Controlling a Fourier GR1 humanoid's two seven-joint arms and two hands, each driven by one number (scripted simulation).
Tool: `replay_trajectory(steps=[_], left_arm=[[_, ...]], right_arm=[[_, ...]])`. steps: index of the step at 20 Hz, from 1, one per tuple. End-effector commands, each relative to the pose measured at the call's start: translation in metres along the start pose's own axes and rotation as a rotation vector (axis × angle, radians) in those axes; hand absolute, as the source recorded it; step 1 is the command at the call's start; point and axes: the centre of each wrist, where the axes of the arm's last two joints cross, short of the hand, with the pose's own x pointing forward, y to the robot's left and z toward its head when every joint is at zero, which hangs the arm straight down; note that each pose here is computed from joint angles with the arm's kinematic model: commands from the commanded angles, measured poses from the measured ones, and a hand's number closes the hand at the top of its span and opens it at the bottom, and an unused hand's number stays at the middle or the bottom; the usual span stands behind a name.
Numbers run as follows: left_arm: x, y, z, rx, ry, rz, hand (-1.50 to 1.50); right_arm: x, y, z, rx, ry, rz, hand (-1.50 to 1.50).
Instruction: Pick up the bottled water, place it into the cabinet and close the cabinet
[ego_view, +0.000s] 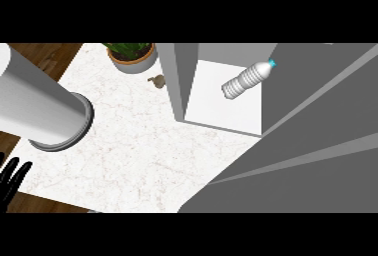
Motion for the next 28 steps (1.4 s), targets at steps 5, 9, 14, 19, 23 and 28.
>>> replay_trajectory(steps=[5,9,14,19,23,28], left_arm=[[0.007,0.009,0.005,0.009,-0.001,0.023,-1.50],[0.008,0.011,0.008,0.038,-0.008,0.025,-1.50],[0.013,0.020,0.014,0.040,0.000,0.028,-1.50],[0.012,0.023,0.024,0.047,0.004,0.050,-1.50],[0.008,0.008,0.007,0.023,-0.006,0.055,-1.50],[0.014,0.017,0.014,0.031,-0.020,0.040,-1.50]], right_arm=[[-0.027,-0.050,-0.051,-0.178,0.042,-0.153,1.50],[-0.028,-0.095,-0.078,-0.336,0.053,-0.106,1.50],[-0.032,-0.135,-0.127,-0.492,0.082,-0.079,1.50],[-0.016,-0.176,-0.169,-0.531,0.123,-0.032,1.50],[-0.028,-0.192,-0.170,-0.547,0.126,-0.015,1.50],[-0.036,-0.197,-0.173,-0.547,0.132,-0.011,1.50]])
